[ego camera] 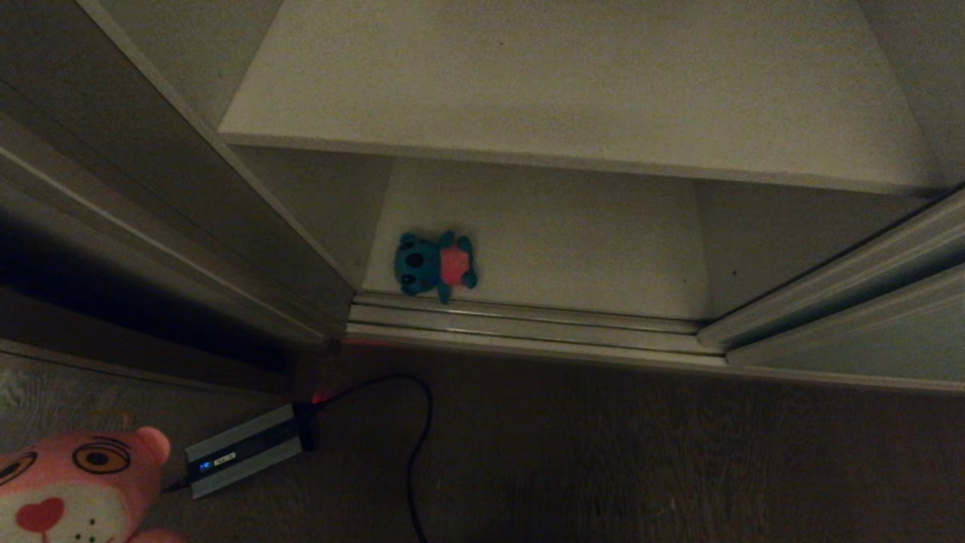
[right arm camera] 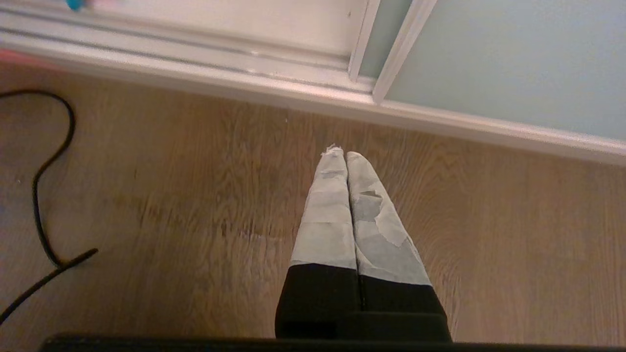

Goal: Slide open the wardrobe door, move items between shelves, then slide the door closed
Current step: Place the pink doll on the lower shelf

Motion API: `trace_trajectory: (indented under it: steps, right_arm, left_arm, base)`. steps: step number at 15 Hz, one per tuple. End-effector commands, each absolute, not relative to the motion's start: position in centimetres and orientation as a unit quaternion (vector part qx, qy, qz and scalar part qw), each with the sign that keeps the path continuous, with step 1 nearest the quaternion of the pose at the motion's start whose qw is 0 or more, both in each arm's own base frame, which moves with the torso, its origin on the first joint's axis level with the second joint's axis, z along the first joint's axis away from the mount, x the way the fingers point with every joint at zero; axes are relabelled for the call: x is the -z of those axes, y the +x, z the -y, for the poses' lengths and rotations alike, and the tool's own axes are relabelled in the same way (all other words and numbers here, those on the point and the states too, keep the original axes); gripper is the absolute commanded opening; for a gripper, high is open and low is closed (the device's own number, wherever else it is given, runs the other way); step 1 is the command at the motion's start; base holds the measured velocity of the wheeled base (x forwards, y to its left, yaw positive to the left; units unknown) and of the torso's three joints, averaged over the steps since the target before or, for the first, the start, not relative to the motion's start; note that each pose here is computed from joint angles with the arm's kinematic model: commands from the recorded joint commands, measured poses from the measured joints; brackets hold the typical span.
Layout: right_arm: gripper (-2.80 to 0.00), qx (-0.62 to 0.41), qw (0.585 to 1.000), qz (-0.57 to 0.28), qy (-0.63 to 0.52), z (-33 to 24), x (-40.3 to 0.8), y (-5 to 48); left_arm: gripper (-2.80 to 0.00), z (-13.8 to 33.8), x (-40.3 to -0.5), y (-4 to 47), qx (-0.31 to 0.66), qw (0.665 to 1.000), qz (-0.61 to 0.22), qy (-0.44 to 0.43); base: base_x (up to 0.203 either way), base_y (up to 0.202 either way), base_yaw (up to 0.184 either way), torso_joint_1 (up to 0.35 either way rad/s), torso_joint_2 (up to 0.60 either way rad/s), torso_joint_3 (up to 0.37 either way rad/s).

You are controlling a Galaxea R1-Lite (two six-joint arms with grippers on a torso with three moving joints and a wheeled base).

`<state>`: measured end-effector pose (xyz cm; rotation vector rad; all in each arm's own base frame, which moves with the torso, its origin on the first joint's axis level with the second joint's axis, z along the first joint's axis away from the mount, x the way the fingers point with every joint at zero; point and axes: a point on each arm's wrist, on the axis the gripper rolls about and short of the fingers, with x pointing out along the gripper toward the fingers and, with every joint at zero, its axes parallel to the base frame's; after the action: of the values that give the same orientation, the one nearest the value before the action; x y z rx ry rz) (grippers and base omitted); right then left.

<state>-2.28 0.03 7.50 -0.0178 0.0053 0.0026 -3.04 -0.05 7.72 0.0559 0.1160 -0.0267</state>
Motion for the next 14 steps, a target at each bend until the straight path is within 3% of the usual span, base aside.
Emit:
trace_trajectory:
  steps: [1,14]
  right_arm:
    - [-2.80,-0.002,1.000,-0.005,-0.009,-0.03,-7.37,-2.25]
    - [-2.80,-0.002,1.000,-0.004,-0.009,-0.03,-7.42,-2.26]
  left_arm:
    - [-2.80,0.06,-7.72,-3.01,0.014,0.998,-0.060,0.028]
    - [-2.80,0.05,-7.72,-3.01,0.013,0.998,-0.060,0.025]
  base:
    - [0.000,0.000,0.000,0.002,0.00,-0.188]
    - [0.000,0.000,0.000,0.003,0.00,-0.196]
